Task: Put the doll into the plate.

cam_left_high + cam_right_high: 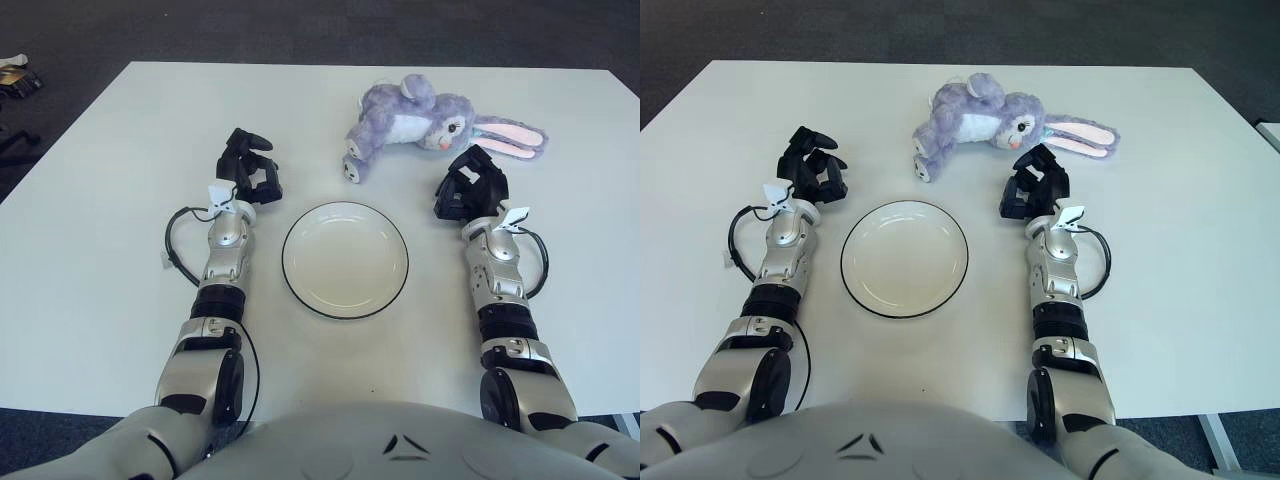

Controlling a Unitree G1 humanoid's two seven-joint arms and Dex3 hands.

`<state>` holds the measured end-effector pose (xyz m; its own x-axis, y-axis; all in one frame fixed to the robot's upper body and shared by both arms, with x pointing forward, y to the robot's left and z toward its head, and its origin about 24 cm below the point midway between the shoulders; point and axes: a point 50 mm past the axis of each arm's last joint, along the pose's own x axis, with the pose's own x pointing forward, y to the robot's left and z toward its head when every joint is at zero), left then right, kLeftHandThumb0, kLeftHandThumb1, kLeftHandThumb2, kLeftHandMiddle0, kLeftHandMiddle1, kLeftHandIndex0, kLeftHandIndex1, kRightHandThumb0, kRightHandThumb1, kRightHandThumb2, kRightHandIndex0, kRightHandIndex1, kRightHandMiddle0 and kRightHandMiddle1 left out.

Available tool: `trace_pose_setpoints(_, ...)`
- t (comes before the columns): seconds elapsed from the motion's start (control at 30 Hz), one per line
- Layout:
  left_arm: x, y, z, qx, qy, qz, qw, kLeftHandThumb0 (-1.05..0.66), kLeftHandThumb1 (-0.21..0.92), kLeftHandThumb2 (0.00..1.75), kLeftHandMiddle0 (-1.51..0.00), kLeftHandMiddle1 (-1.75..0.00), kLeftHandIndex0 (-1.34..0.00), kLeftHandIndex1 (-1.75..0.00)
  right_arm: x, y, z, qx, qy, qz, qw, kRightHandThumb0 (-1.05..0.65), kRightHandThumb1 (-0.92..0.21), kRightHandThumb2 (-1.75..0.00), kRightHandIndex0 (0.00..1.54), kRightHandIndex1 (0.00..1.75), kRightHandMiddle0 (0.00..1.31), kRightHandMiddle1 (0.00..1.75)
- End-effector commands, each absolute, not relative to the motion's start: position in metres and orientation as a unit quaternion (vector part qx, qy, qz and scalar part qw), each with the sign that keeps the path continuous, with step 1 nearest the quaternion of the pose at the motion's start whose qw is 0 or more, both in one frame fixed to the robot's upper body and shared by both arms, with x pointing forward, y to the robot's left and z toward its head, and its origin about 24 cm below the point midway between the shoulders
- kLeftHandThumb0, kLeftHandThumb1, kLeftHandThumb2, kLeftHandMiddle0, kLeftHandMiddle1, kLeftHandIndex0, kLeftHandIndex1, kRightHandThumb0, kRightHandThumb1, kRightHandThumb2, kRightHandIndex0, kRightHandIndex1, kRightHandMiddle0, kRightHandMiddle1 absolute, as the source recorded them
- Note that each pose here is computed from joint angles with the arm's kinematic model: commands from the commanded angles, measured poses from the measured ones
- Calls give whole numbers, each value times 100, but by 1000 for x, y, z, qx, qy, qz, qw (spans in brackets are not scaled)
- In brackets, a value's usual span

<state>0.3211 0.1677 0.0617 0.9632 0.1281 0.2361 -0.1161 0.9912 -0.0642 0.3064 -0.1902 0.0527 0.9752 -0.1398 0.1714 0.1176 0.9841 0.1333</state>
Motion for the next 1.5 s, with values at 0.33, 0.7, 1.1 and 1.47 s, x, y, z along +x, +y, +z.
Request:
trace_pose_setpoints(0.33, 308, 171, 36, -20, -74, 72, 995, -1, 30, 135, -51, -175, -50, -175, 291, -193, 26, 49, -75, -78, 993, -1, -12, -153, 79, 167, 52, 175)
trace_pose_setpoints(0.7, 308, 171, 36, -29, -70, 72, 995, -1, 30, 135, -52, -175, -50, -175, 291, -192, 32, -13, -113, -62, 992, -1, -30, -134, 63, 170, 40, 175)
trace_pose_setpoints(1.1, 308, 172, 37, -24, -77, 69, 994, -1, 30, 135, -51, -175, -50, -175, 293, -194, 41, -187, -134, -107, 967, 29, -21, -145, 66, 174, 20, 159)
trace_pose_setpoints(1.47, 309, 172, 36, -20, -71, 72, 995, -1, 30, 135, -52, -175, -50, -175, 286, -193, 49, -314, -172, -138, 924, -89, -47, -79, 107, 175, 0, 92)
